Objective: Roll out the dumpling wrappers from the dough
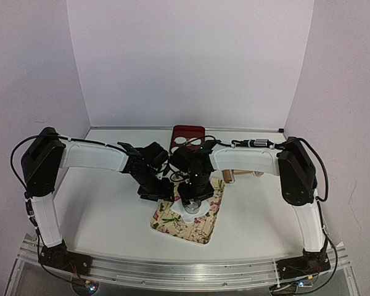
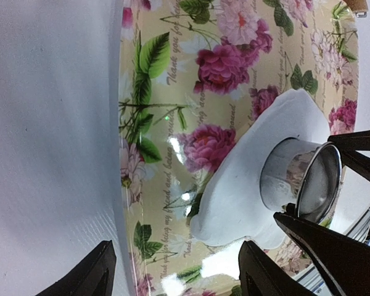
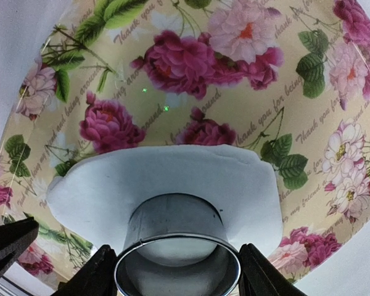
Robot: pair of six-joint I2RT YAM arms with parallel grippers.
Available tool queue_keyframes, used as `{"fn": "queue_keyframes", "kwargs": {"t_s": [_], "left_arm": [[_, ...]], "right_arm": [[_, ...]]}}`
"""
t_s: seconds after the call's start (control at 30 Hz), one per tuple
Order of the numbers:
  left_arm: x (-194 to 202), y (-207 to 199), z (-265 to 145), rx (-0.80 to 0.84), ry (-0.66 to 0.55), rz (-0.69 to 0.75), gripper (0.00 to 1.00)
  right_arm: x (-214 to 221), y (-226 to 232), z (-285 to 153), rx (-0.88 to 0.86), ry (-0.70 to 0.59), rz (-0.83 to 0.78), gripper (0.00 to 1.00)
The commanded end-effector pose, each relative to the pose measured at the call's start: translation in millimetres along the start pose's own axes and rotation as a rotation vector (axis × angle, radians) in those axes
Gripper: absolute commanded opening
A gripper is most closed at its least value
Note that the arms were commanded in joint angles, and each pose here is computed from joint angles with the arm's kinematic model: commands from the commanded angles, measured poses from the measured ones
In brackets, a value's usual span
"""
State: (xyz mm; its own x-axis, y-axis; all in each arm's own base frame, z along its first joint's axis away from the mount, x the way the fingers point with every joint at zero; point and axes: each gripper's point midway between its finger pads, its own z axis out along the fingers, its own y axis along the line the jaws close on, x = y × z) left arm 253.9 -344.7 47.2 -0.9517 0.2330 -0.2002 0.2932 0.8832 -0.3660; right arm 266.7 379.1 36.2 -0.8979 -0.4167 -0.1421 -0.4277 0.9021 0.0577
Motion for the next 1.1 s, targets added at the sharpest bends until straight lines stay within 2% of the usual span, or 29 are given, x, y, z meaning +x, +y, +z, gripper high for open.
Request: {"fn": "queue_keyframes", "kwargs": {"t_s": [0.0,0.33,0.63,0.8,1.07], "left_arm": [[-5.6,-8.0,-2.4,0.026,-0.017,0.023,0.70],[-6.4,-8.9,0.1,0.029,-0.014,0.020,0.69],[-4.3,-16.4,3.4,0.093,-0.025,0.045,0.69],[0.1,-20.3,12.8,0.135,-0.007,0.056,0.66],[3.4,-18.3,30.8,0.155,0.005,0.049,0.56]], "right_arm": [[8.8,2.1,5.9,0.005,0.039,-0.013,0.59],[16.9,0.6,16.1,0.007,0.075,-0.023,0.55],[32.6,-8.2,35.7,0.040,0.127,-0.022,0.42],[38.6,-11.7,45.6,0.050,0.138,-0.017,0.37],[42.3,-13.4,52.6,0.050,0.144,-0.011,0.36]]}}
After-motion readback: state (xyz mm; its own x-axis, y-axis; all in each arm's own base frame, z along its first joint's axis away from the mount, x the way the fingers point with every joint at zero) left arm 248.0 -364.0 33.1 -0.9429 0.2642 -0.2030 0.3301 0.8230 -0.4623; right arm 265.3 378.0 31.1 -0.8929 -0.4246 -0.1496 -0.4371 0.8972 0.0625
